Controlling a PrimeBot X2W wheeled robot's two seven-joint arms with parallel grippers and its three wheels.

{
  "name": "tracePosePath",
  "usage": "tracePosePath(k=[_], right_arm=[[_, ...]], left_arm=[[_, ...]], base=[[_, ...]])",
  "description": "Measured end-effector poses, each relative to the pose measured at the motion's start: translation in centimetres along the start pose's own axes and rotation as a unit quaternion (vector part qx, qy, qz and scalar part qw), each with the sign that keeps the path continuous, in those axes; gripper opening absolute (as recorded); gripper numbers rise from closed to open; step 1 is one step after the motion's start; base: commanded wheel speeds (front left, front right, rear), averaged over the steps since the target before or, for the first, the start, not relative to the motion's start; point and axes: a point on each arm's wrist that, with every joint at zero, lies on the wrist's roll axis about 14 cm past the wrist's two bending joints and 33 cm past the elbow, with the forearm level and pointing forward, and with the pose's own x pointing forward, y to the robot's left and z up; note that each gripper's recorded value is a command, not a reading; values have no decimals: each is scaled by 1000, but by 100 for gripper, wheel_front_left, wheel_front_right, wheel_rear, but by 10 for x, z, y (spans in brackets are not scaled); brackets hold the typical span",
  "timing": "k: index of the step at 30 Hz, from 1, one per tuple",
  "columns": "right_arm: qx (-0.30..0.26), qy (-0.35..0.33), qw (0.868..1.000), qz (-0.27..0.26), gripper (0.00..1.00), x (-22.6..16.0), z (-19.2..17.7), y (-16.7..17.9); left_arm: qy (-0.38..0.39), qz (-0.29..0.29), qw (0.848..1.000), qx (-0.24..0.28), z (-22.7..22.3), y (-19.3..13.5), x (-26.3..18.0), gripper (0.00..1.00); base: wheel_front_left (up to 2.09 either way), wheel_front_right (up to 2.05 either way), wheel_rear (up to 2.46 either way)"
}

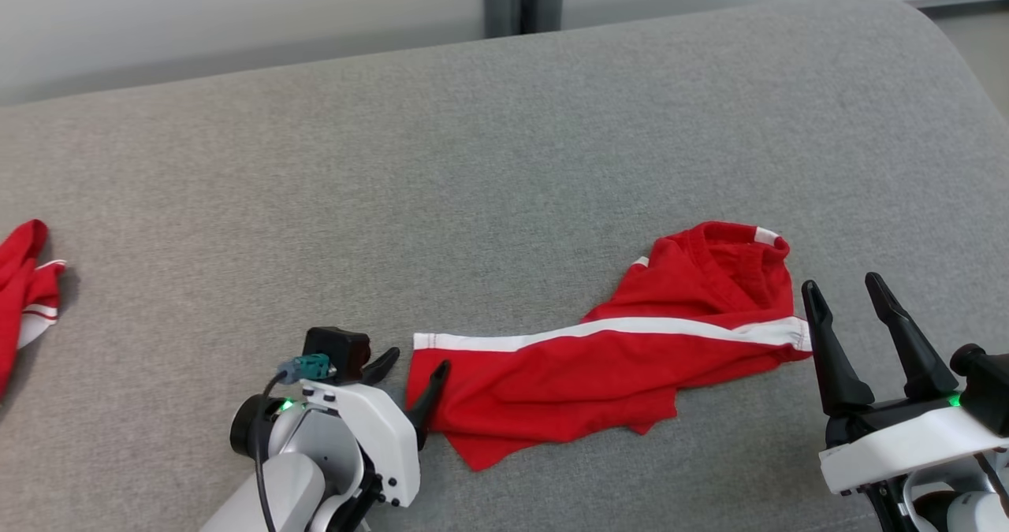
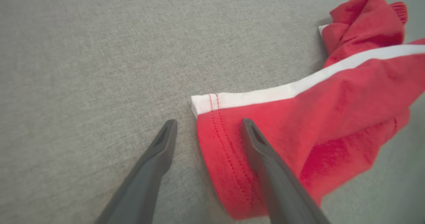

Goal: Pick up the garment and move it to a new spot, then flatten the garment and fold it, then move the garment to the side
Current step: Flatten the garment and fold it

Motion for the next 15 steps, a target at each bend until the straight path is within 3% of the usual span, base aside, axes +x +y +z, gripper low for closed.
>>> tracePosePath(k=[2, 3, 4, 11, 15], right_arm=[[2, 2, 1000, -9, 100, -1, -3, -5], [2, 4, 1000, -13, 100, -2, -4, -8], [3, 3, 1000, -18, 100, -2, -5, -10], [8, -5, 999, -32, 100, -1, -3, -18], [10, -13, 999, -32, 100, 1, 1, -19]], left_arm=[[13, -2, 1000, -7, -5, 1, 6, 100], [18, -7, 1000, -6, -6, 0, 9, 78], [22, -14, 1000, -6, -6, -2, 12, 0], [6, -31, 999, 11, 4, -6, 17, 0], [-83, -15, 996, 36, 60, 6, 19, 0]], base=[[0, 0, 0], [0, 0, 0], [0, 0, 0], [0, 0, 0], [0, 0, 0]])
